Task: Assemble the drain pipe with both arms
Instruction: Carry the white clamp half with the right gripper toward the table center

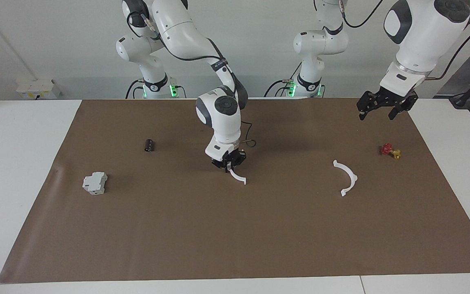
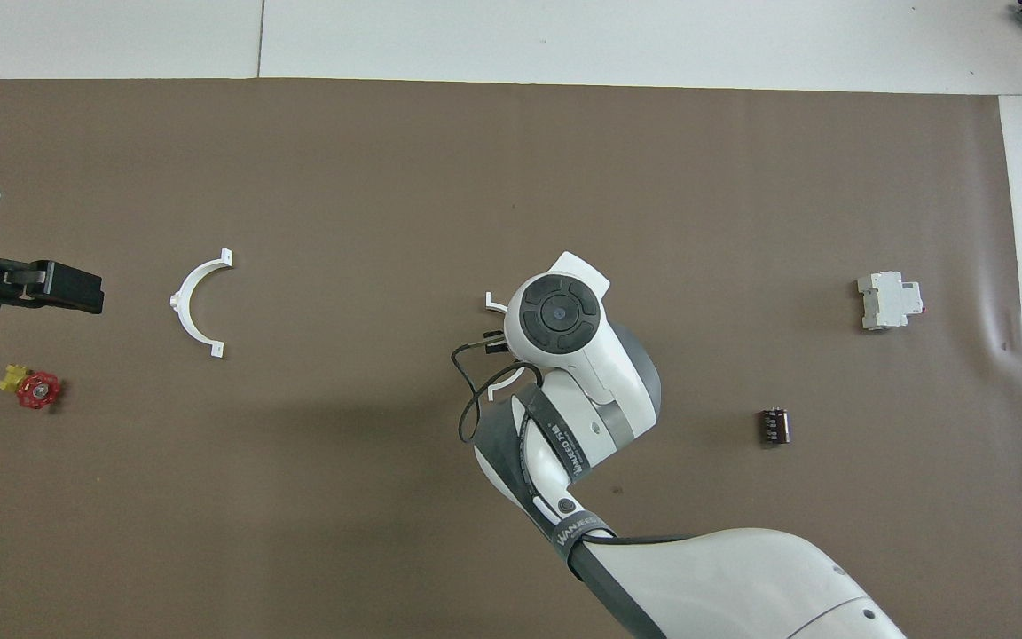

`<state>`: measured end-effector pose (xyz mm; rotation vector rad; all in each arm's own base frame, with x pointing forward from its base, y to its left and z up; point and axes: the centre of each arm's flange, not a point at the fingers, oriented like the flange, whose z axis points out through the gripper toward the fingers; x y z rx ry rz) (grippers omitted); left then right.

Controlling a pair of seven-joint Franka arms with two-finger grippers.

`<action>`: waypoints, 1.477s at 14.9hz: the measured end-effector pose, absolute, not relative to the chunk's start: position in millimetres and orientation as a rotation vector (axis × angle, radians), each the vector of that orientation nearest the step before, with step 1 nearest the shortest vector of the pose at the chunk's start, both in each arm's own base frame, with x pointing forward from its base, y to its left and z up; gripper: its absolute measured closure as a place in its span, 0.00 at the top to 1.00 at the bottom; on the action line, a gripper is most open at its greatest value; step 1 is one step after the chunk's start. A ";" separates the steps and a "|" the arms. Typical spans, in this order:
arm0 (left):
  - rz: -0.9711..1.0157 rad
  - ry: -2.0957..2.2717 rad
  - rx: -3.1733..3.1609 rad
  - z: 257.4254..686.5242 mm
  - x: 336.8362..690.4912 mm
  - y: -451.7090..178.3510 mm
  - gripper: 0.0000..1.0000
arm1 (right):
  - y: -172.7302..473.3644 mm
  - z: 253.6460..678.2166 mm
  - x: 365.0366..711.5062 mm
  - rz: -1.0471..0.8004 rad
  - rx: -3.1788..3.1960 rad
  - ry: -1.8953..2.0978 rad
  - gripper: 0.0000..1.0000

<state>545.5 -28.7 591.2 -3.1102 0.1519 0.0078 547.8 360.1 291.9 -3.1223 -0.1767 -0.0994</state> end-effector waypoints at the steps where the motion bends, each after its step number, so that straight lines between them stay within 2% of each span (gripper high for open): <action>1: 0.007 0.152 -3.110 591.2 545.5 -28.7 1.00 | 360.2 291.9 547.7 -0.099 -3.123 -0.149 0.21; 19: 0.003 0.152 -3.110 591.5 545.7 -28.7 1.00 | 362.7 289.1 545.4 -0.158 -3.130 -0.185 0.21; 20: 0.003 0.152 -3.110 591.5 545.7 -28.7 1.00 | 362.7 288.5 545.1 -0.156 -3.130 -0.186 0.26; 22: 0.003 0.152 -3.110 591.5 545.7 -28.8 1.00 | 365.9 287.4 542.2 -0.154 -3.130 -0.197 0.44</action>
